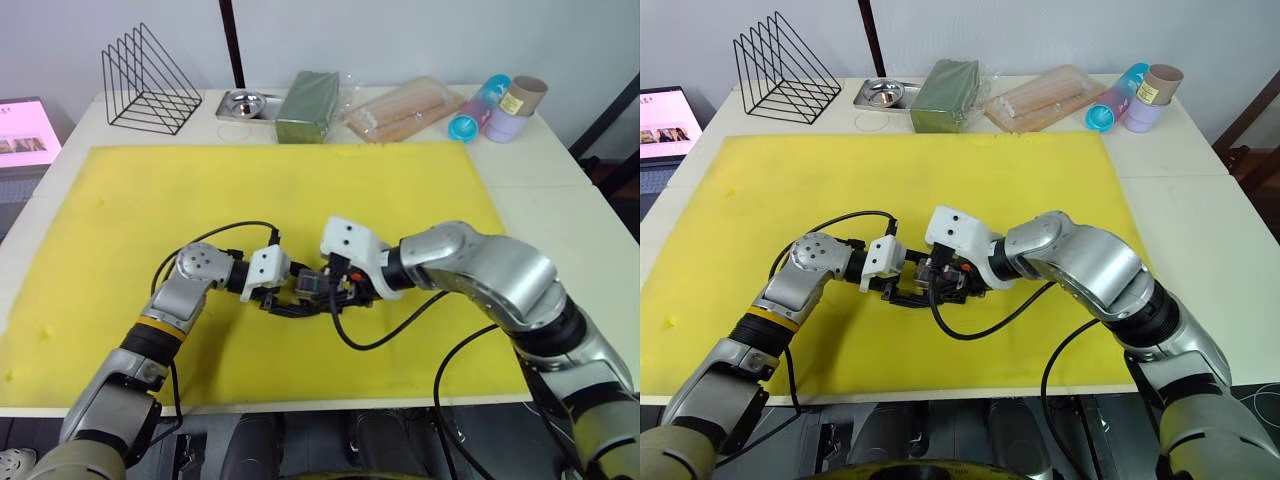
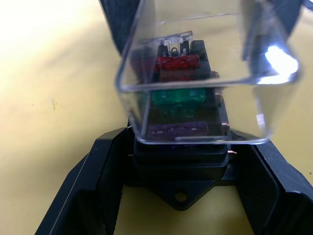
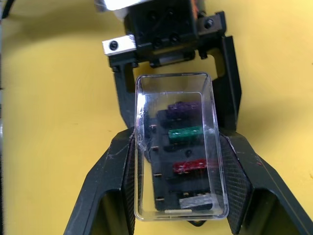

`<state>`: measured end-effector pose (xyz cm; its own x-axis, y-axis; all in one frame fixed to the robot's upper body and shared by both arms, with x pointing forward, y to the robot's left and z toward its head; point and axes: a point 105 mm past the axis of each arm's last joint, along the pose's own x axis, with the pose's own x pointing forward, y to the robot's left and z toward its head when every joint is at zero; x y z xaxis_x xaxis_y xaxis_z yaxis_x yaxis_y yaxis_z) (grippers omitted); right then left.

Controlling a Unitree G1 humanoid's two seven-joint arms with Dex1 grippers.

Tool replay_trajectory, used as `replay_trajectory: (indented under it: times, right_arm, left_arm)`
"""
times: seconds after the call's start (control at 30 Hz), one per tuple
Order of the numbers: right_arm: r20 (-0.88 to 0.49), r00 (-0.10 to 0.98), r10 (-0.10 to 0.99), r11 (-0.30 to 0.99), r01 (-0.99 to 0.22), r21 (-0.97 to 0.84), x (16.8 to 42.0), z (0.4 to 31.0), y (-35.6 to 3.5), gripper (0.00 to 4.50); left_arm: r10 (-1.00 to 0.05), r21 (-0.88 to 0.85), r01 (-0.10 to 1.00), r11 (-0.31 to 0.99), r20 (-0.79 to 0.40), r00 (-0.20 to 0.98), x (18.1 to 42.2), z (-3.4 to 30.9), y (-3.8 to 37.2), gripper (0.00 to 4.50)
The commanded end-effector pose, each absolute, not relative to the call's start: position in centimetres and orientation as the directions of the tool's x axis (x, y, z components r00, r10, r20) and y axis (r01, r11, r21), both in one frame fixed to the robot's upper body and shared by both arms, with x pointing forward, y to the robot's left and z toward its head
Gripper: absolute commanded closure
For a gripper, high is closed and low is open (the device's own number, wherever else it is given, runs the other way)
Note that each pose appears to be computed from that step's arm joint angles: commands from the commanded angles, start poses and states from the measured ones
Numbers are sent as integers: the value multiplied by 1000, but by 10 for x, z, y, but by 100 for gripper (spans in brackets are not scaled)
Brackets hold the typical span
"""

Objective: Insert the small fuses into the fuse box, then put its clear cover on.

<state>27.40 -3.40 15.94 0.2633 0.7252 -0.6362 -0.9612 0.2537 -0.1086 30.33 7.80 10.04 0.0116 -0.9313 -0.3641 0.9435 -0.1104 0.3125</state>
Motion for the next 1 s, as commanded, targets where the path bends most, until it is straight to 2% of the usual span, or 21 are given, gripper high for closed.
replay_trajectory:
  times: [0.03,1.0]
  right_arm:
    - [-609,305,732,254,-952,-172,279,173,-34,268]
    - [-652,243,718,231,-967,-107,274,151,-38,268]
  left_arm:
    - [-929,334,937,-106,-369,27,306,103,79,169]
    - [-928,328,940,-94,-370,36,307,99,78,169]
